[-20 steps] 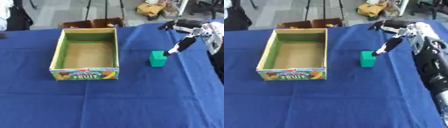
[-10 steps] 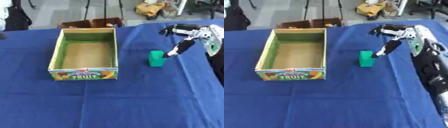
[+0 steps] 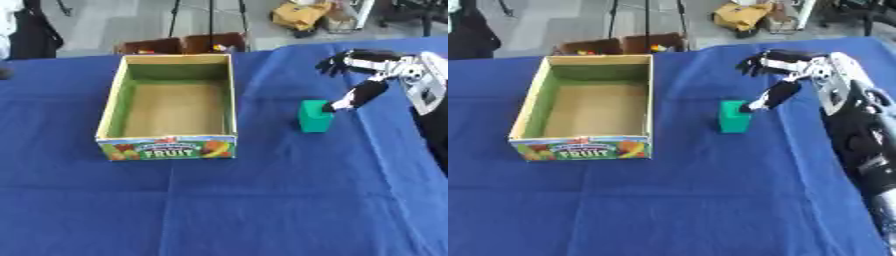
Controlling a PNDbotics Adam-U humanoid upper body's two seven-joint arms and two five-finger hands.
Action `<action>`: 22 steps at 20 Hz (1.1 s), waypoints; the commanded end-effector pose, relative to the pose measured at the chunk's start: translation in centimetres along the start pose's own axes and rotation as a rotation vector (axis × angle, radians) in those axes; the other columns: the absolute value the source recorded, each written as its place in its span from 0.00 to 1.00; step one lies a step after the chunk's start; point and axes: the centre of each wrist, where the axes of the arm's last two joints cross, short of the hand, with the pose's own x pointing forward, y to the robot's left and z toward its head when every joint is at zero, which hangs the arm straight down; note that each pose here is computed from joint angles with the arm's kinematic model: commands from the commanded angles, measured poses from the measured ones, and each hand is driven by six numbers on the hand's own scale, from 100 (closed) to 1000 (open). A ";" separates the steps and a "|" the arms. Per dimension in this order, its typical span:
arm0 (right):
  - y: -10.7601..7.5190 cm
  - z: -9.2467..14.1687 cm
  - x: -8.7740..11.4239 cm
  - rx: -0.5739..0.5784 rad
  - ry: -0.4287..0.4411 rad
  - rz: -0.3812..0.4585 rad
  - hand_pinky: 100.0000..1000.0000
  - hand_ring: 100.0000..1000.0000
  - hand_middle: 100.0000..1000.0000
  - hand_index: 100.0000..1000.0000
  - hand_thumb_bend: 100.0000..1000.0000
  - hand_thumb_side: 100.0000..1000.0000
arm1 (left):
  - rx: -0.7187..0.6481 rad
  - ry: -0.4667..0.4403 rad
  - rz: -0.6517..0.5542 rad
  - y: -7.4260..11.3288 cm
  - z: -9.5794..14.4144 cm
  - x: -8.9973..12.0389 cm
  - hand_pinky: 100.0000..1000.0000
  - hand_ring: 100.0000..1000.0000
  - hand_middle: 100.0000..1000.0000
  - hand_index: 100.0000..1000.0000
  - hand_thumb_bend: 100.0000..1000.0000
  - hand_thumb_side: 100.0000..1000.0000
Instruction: Pick up objects on the table and place them in the box.
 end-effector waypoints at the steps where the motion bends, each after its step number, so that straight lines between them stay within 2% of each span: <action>1: -4.5 1.6 0.5 0.110 -0.176 0.217 0.78 0.78 0.79 0.94 0.43 0.45 | -0.016 -0.024 -0.004 -0.1 -0.6 0.5 0.63 0.69 0.83 0.96 0.00 1.00; 3: -5.4 2.1 0.8 0.079 -0.175 0.229 0.77 0.78 0.79 0.94 0.41 0.46 | -0.017 -0.022 -0.004 -0.1 -0.6 0.5 0.63 0.69 0.83 0.96 0.00 1.00; 6: -5.4 2.4 0.7 0.087 -0.180 0.232 0.78 0.78 0.80 0.94 0.42 0.45 | -0.017 -0.021 -0.004 -0.1 -0.6 0.5 0.63 0.69 0.83 0.96 0.00 1.00; 9: -4.4 2.5 0.2 0.139 -0.194 0.230 0.78 0.79 0.81 0.95 0.43 0.44 | -0.018 -0.022 -0.003 -0.1 -0.7 0.5 0.63 0.69 0.83 0.96 0.00 1.00; 14: -2.9 2.6 -0.4 0.236 -0.213 0.241 0.79 0.80 0.84 0.95 0.52 0.39 | -0.020 -0.025 -0.002 -0.1 -0.8 0.5 0.63 0.69 0.83 0.96 0.00 1.00; 22: -1.4 2.3 -0.6 0.297 -0.251 0.260 0.79 0.79 0.83 0.94 0.53 0.38 | -0.022 -0.026 -0.002 -0.1 -0.8 0.5 0.63 0.69 0.83 0.96 0.00 1.00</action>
